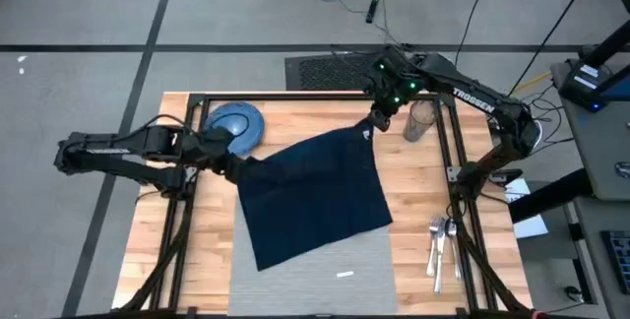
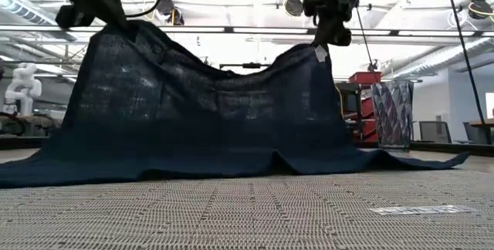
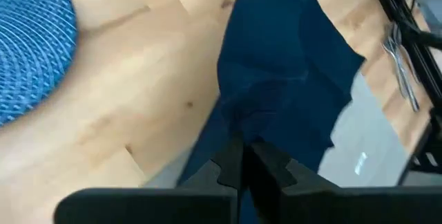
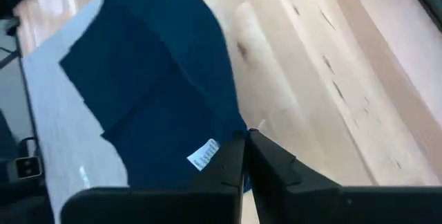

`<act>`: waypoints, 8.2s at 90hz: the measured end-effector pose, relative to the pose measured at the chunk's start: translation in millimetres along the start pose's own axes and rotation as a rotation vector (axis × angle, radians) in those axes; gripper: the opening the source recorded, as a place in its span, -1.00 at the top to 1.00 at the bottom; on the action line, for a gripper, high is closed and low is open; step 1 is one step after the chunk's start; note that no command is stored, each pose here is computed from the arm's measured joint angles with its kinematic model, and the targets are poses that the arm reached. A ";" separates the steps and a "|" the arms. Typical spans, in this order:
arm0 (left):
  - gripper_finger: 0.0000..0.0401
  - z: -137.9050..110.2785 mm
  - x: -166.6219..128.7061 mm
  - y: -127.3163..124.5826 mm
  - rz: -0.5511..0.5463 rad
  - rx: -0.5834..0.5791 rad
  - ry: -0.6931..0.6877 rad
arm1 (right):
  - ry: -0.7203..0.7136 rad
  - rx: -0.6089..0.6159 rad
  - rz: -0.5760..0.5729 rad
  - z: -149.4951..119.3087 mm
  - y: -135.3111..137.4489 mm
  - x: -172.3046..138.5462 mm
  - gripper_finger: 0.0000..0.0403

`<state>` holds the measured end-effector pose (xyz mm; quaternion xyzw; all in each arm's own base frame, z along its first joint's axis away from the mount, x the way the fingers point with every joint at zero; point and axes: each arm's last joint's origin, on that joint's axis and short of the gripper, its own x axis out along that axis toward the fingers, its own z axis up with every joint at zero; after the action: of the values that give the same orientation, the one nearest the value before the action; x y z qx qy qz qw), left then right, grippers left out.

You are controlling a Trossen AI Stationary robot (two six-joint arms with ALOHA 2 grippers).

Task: Set table place
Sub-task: Fold the dark blue napkin

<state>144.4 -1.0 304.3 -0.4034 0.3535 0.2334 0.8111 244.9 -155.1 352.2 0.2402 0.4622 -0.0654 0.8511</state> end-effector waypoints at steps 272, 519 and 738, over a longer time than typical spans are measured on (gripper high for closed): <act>1.00 -95.8 107.2 -90.8 -0.022 0.049 0.252 | 0.123 0.047 0.225 -132.1 58.3 67.4 1.00; 1.00 -12.3 33.5 -9.2 0.339 0.081 -0.097 | -0.104 0.070 -0.041 -54.7 -15.8 -3.6 1.00; 0.95 -96.5 112.9 -73.2 -0.086 0.409 0.540 | 0.377 0.017 0.376 -155.4 56.1 103.9 0.82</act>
<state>228.2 -111.0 213.2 -0.2942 0.5775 0.0079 0.7615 204.8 -21.5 215.7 0.3369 0.5591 0.1359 0.7453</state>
